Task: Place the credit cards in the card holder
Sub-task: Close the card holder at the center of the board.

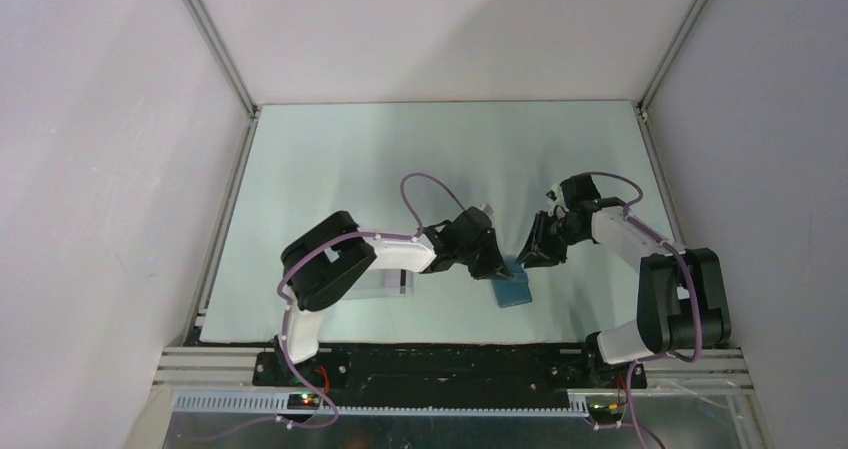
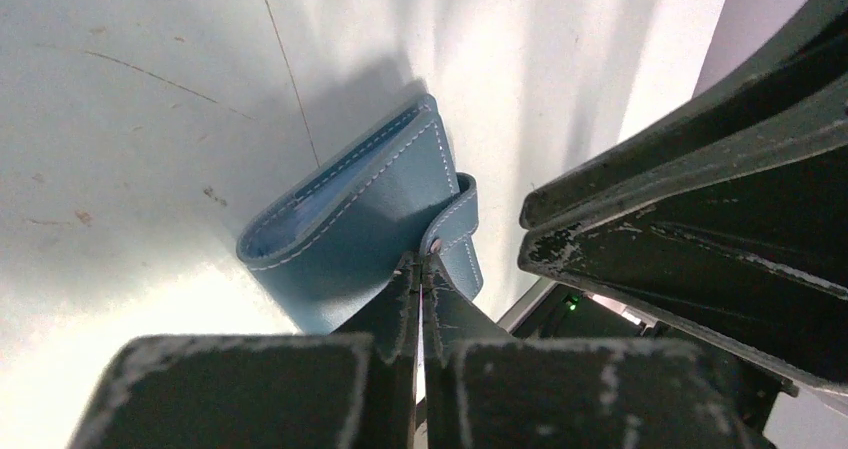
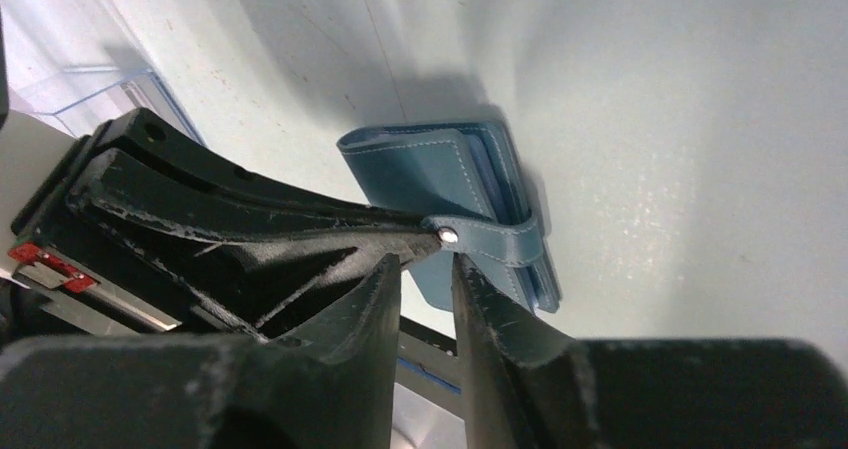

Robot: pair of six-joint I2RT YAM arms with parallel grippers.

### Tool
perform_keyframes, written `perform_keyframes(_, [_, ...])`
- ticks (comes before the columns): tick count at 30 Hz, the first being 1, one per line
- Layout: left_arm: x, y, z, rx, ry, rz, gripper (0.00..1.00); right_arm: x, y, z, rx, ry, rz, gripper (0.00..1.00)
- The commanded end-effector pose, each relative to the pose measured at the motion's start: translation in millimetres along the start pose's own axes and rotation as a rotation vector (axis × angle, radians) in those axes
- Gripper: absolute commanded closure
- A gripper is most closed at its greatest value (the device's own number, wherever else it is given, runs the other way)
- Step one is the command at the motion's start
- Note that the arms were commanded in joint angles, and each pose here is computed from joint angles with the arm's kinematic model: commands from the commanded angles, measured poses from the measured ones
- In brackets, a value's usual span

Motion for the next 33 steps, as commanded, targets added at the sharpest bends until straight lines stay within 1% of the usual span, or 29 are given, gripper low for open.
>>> perform_keyframes(1, [5.0, -7.1, 10.2, 0.027, -0.030, -0.009, 1.00, -9.3, -2.4, -1.2, -0.016, -0.009, -0.036, 0.73])
perform_keyframes(4, [6.5, -6.6, 9.2, 0.027, -0.020, -0.009, 1.00, -7.2, -4.5, -3.5, -0.015, -0.001, -0.051, 0.79])
perform_keyframes(9, [7.4, -4.7, 6.4, 0.027, -0.008, -0.007, 1.00, -1.0, -6.0, -5.0, -0.014, 0.012, -0.069, 0.94])
perform_keyframes(13, [7.1, -4.5, 5.2, 0.028, -0.003, -0.005, 1.00, 4.9, -5.3, -6.6, -0.022, 0.025, -0.081, 0.99])
perform_keyframes(15, [5.7, -2.5, 4.7, 0.027, -0.006, 0.004, 1.00, 7.6, -5.1, -7.8, -0.027, 0.032, -0.089, 1.00])
perform_keyframes(33, [-6.1, -4.7, 4.0, 0.069, -0.026, 0.038, 1.00, 19.4, -4.1, -15.6, -0.058, 0.062, -0.138, 1.00])
Point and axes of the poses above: each gripper's point midway between its finger pads, its own x axis out along the fingers, its own y axis along the line the jaws close on, z = x × y, the point moved 4 cm from there along -x, back along the fingers, and after that the axes turned 5 degrees about -x, right-handed, at the moved point
